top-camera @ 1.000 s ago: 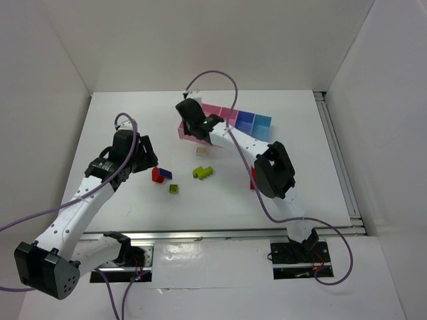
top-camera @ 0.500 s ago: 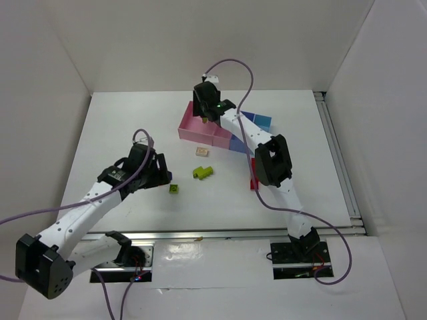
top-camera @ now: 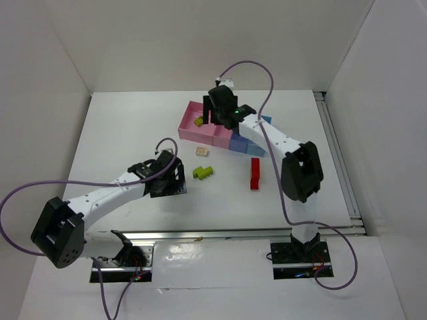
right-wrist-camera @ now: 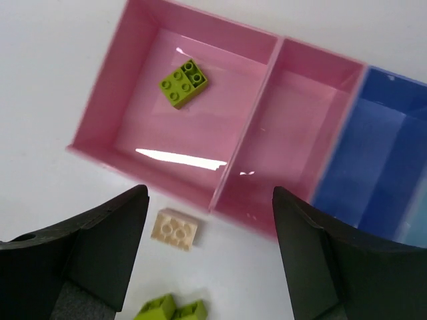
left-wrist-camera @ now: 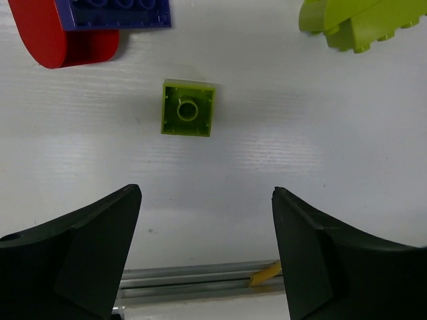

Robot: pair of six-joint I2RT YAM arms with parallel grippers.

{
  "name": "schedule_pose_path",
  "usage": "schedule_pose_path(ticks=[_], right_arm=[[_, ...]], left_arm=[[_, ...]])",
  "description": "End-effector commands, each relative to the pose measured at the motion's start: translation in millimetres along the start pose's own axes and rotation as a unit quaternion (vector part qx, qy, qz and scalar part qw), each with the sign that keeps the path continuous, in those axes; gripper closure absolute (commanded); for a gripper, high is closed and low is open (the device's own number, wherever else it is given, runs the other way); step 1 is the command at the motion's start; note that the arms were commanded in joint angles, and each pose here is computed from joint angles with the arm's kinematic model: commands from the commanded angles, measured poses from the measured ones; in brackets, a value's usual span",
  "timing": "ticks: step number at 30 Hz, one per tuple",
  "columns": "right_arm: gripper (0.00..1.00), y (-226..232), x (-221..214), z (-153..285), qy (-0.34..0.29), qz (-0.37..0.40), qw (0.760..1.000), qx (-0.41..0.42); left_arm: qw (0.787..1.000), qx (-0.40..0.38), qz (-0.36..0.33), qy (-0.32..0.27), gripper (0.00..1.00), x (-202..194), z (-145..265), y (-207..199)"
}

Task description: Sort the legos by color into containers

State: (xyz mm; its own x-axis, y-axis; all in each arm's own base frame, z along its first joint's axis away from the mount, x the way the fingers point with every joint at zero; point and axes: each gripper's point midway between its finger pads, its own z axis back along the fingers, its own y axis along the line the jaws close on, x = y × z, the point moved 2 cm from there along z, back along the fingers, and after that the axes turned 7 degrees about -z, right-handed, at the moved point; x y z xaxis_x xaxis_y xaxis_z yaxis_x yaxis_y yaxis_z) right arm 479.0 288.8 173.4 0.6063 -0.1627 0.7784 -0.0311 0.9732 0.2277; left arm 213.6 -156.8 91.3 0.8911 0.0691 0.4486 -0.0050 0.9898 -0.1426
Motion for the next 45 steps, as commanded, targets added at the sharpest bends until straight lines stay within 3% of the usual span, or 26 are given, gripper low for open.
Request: schedule_pose_path(ticks=[1,7,16,18,19,23,24,25,28,33,37,45], right_arm=[[0.18,-5.7,58.8,64.5,-0.088,-0.043,0.995,0.025],[0.15,-18.3,60.1,98.7,-0.078,-0.049,0.995,0.031],[0.15,-37.0,40.6,109.2,-0.060,-0.027,0.998,-0.003],[0.15,-43.3,31.0,111.4,-0.052,-0.023,0.998,-0.008],[0.15,-45.8,25.8,110.2,-0.044,-0.020,0.999,-0.012],[0.15,-54.7,22.1,123.9,-0.039,-0.017,0.999,-0.020],[0.15,-59.5,17.7,124.9,-0.037,-0.015,0.999,-0.028],[0.15,-60.8,20.1,132.1,-0.043,-0.018,0.999,-0.024],[0.15,-75.3,14.2,138.1,-0.043,-0.022,0.998,-0.044],[0.15,-105.7,26.1,154.3,-0.058,-0.035,0.994,-0.082],[0.15,-120.4,30.6,165.0,-0.069,-0.049,0.993,-0.085],[0.15,-135.6,26.3,189.0,-0.060,-0.066,0.991,-0.095]], left_arm=[[1.000,0.017,0.008,-0.020,0.10,7.4,-8.5,0.7],[0.999,0.031,-0.003,-0.016,0.21,4.5,-31.5,2.2],[0.996,0.082,-0.018,0.004,0.24,3.3,-59.8,9.1],[0.996,0.086,-0.022,-0.013,0.26,12.5,-62.9,7.6],[0.996,0.085,-0.029,-0.014,0.34,15.4,-63.7,5.8],[0.996,0.081,-0.025,-0.029,0.51,27.9,-60.2,-0.4],[0.996,0.075,-0.023,-0.037,0.63,34.3,-58.0,-4.7],[0.996,0.075,-0.028,-0.037,0.68,36.5,-56.3,-5.4],[0.996,0.065,-0.030,-0.051,0.79,53.3,-47.1,-15.4],[0.994,0.055,-0.036,-0.084,0.81,90.2,-17.4,-27.7],[0.989,0.006,-0.021,-0.143,0.81,153.6,13.6,-53.0],[0.982,0.023,-0.026,-0.188,0.81,246.2,-11.3,-70.4]])
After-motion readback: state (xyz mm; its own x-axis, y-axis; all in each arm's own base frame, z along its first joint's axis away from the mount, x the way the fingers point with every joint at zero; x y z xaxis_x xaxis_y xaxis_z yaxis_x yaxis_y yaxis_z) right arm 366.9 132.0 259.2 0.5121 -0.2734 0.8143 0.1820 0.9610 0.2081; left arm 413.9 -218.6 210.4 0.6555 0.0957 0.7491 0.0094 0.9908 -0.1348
